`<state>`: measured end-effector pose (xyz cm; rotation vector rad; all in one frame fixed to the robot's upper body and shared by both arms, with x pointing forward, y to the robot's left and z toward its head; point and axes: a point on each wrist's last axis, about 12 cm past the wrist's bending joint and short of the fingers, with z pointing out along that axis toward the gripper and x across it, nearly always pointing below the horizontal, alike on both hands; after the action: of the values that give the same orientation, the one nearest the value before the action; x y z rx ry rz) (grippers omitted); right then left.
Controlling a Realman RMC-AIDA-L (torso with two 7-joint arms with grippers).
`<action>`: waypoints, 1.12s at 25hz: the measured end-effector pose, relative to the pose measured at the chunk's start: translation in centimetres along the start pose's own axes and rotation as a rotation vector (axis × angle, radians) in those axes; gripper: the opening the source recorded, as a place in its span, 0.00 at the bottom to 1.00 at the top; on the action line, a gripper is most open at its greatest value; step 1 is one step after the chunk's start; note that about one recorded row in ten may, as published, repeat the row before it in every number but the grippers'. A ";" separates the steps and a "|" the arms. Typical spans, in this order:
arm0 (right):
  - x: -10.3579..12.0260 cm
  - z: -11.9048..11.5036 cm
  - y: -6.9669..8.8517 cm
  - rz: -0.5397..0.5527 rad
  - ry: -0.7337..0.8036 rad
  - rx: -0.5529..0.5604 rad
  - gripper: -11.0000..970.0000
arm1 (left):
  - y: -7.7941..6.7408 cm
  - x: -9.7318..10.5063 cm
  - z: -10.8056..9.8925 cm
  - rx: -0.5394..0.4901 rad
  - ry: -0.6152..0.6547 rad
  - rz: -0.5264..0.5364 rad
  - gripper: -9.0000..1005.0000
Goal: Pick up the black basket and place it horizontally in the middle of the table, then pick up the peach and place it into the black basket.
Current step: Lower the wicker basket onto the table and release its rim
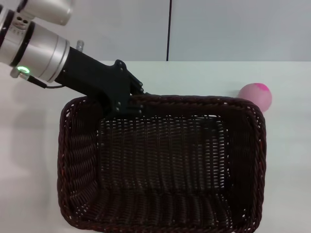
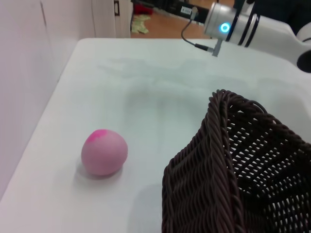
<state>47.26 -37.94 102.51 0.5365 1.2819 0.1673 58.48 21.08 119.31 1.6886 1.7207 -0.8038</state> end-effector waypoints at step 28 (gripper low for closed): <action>0.3 0.1 -0.1 0.001 0.020 0.013 0.51 | 1.3 -0.1 1.6 -0.097 0.050 0.023 0.52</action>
<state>47.38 -37.91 102.24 0.5483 1.3034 0.1656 59.78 19.81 118.32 1.6730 1.7415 -0.6623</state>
